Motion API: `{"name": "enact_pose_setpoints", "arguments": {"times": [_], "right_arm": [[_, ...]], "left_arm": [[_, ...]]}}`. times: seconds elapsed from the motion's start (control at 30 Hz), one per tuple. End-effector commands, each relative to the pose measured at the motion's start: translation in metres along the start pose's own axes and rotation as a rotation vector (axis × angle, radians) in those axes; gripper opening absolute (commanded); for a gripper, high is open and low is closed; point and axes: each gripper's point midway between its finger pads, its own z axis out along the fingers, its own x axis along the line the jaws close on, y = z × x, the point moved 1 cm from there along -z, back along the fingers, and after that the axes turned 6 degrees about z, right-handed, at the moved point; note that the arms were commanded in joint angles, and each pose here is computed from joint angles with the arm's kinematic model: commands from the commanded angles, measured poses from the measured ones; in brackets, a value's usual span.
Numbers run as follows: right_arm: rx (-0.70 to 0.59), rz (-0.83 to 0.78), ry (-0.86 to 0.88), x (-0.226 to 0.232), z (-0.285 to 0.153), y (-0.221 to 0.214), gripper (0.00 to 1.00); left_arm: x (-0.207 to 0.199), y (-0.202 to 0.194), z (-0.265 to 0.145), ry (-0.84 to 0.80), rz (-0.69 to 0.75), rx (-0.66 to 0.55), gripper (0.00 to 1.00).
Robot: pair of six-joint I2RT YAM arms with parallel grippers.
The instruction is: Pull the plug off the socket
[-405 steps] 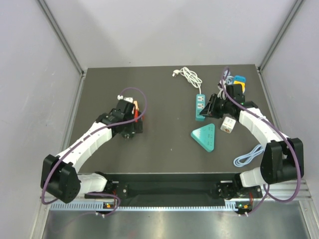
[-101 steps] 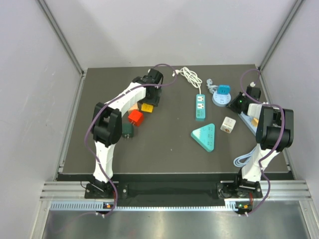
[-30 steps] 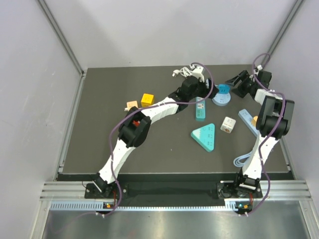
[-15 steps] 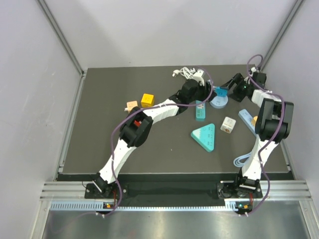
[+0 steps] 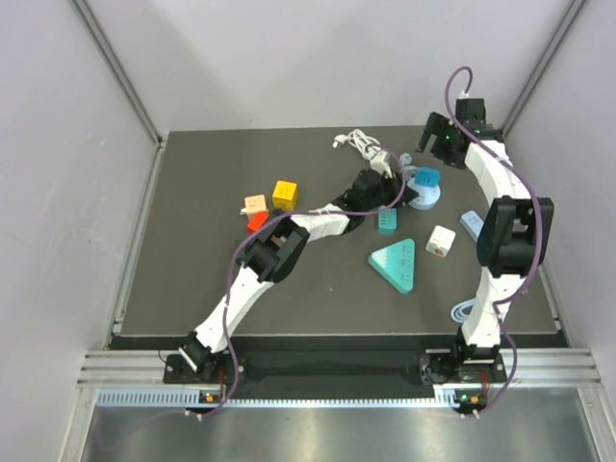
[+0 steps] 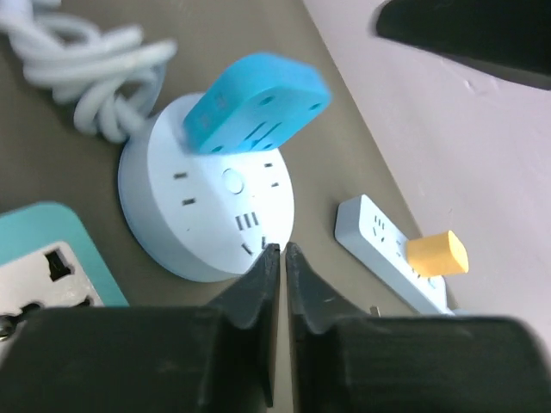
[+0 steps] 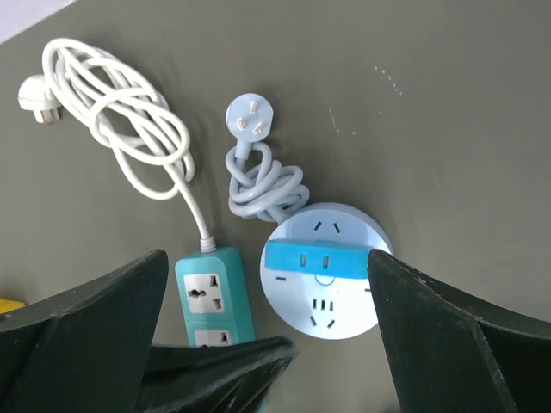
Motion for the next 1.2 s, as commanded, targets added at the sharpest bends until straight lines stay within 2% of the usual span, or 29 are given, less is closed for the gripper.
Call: {"name": "enact_pose_setpoints", "arguments": {"times": [0.0, 0.07, 0.37, 0.7, 1.17], "right_arm": [[0.020, -0.057, -0.111, -0.007, 0.003, -0.009, 0.98], [0.021, -0.066, -0.112, -0.005, 0.004, -0.011, 0.98], [0.039, -0.090, -0.142, -0.011, 0.007, -0.018, 0.98], [0.044, -0.117, -0.206, -0.010, 0.013, -0.024, 0.91], [0.052, -0.134, -0.237, -0.018, 0.027, -0.031, 0.75]], "left_arm": [[-0.022, 0.027, 0.009, -0.112, -0.077, -0.106, 0.04], [-0.018, 0.025, 0.013, -0.113, -0.089, -0.112, 0.01], [-0.010, 0.023, 0.018, -0.097, -0.137, -0.136, 0.00], [0.015, -0.008, 0.023, 0.033, -0.188, -0.054, 0.00], [0.046, -0.034, 0.020, 0.164, -0.213, 0.010, 0.00]]}}
